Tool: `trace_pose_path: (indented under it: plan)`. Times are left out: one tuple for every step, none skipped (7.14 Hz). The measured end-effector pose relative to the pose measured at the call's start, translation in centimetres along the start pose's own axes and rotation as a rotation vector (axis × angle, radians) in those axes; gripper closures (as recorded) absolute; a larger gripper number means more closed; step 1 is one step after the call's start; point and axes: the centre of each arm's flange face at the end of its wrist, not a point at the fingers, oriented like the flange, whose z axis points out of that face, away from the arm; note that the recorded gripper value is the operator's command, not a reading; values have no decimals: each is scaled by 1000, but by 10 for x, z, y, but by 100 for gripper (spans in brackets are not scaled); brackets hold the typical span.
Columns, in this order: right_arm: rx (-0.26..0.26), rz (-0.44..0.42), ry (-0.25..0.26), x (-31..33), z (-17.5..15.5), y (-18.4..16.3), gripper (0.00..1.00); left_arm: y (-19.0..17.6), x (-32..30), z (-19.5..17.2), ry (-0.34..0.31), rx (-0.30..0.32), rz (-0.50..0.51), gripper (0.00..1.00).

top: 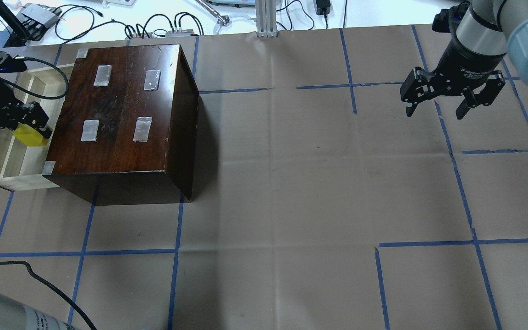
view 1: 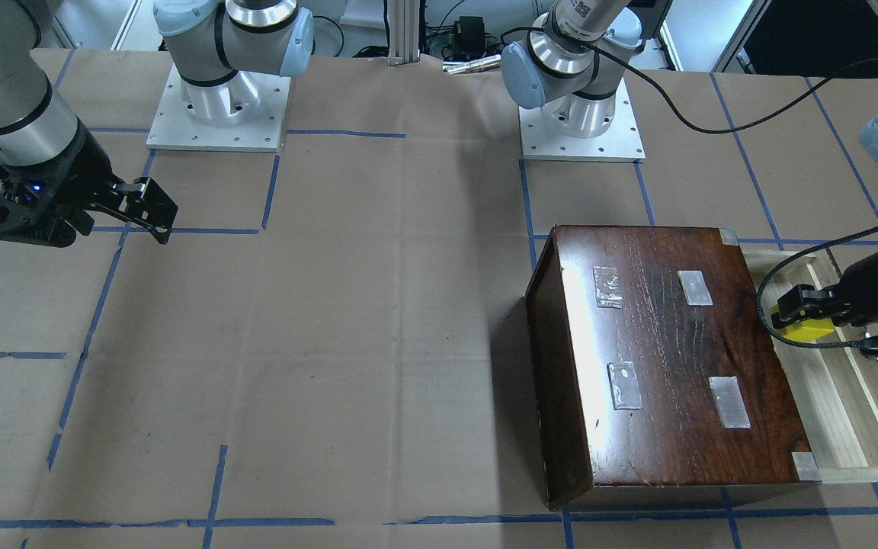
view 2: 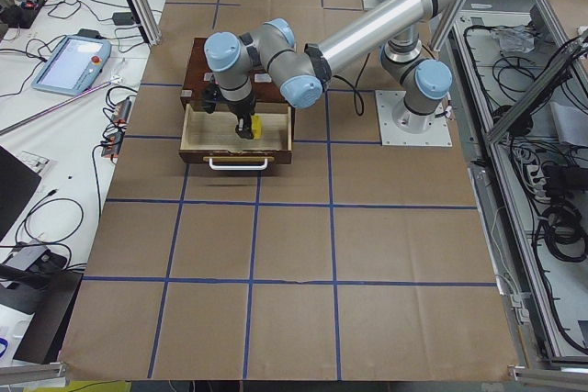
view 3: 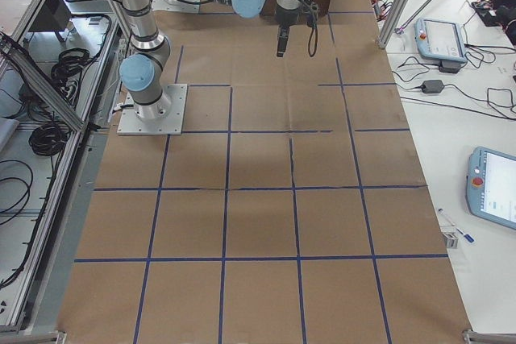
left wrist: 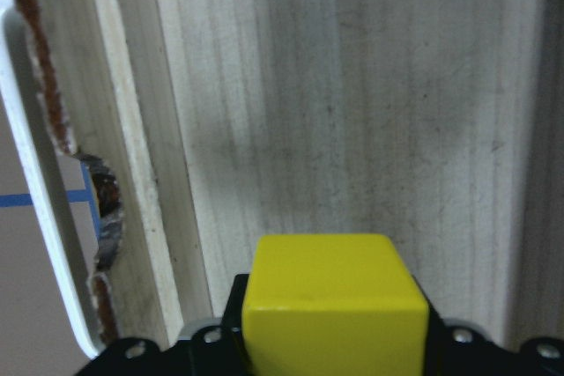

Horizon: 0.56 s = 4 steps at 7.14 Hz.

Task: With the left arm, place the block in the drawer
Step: 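Carry the yellow cube over the open drawer and lower it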

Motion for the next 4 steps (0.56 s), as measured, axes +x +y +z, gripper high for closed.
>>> trace_pose_path:
  plan:
    - [0,0,0,0,0,0,0,-4,-1,9,12,-7,0,99]
    - [0,0,0,0,0,0,0,-7,-3,14,15,-8,0,99]
    - [0,0,0,0,0,0,0,-11,-5,16,15,-6,-1,94]
    - [0,0,0,0,0,0,0,-13,-6,17,15,-4,-1,81]
